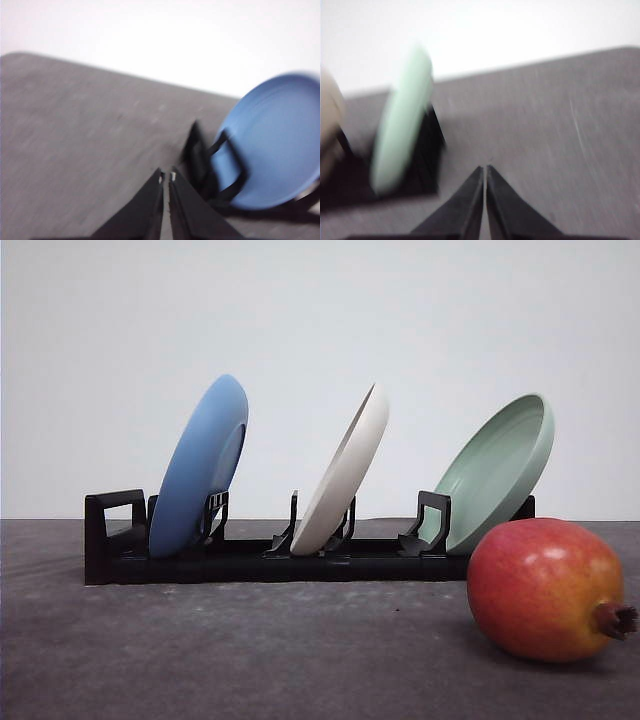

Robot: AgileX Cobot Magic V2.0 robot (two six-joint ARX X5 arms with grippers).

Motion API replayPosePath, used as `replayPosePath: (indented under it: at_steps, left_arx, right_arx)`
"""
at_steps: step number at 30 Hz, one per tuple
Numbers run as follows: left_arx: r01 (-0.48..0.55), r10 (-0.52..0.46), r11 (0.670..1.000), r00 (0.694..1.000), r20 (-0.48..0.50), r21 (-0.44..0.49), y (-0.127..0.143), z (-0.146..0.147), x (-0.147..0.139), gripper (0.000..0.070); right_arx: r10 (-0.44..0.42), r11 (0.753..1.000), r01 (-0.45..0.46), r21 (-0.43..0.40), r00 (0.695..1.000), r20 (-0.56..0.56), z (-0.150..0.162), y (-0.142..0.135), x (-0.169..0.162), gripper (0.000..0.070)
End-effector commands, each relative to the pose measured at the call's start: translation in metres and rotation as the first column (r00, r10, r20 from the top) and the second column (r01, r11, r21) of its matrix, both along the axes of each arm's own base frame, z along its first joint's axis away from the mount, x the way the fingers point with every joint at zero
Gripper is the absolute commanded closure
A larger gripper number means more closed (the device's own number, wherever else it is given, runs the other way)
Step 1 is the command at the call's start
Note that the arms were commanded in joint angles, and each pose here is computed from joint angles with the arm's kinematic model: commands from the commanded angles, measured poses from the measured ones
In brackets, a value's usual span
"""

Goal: Place pomegranate in white plate

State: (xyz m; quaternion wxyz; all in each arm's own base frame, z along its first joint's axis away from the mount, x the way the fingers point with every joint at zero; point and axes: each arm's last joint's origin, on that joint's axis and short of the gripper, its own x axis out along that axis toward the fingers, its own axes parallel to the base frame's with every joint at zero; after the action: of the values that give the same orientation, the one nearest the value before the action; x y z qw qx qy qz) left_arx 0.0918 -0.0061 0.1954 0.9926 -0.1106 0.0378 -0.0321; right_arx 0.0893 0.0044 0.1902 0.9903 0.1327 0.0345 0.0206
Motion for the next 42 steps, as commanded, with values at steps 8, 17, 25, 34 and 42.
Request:
replayPosePath:
  at_steps: [8, 17, 25, 34, 42]
  left_arx:
    - [0.262, -0.266, 0.964, 0.96, -0.084, -0.05, -0.01, 0.086, 0.001, 0.07]
    - [0.636, -0.638, 0.77, 0.762, -0.113, -0.055, -0.023, 0.152, 0.019, 0.07]
    - [0.819, -0.817, 0.573, 0.571, -0.081, -0.006, -0.031, 0.173, 0.031, 0.07]
    - [0.82, -0.817, 0.572, 0.57, -0.083, 0.006, -0.031, 0.172, 0.032, 0.0698]
    - [0.82, -0.817, 0.572, 0.568, -0.097, -0.011, -0.031, 0.17, 0.036, 0.0215]
  right_arx:
    - [0.154, 0.985, -0.153, 0.077, 0.988, -0.001, 0.092, 0.004, -0.016, 0.0697]
    - [0.492, 0.865, -0.498, -0.063, 0.866, -0.093, 0.168, 0.014, -0.011, 0.0697]
    - [0.611, 0.765, -0.626, -0.15, 0.78, -0.137, 0.189, 0.017, -0.005, 0.0697]
    - [0.611, 0.766, -0.627, -0.142, 0.779, -0.142, 0.188, 0.017, -0.006, 0.0696]
    - [0.61, 0.767, -0.629, -0.131, 0.777, -0.156, 0.187, 0.017, -0.006, 0.0346]
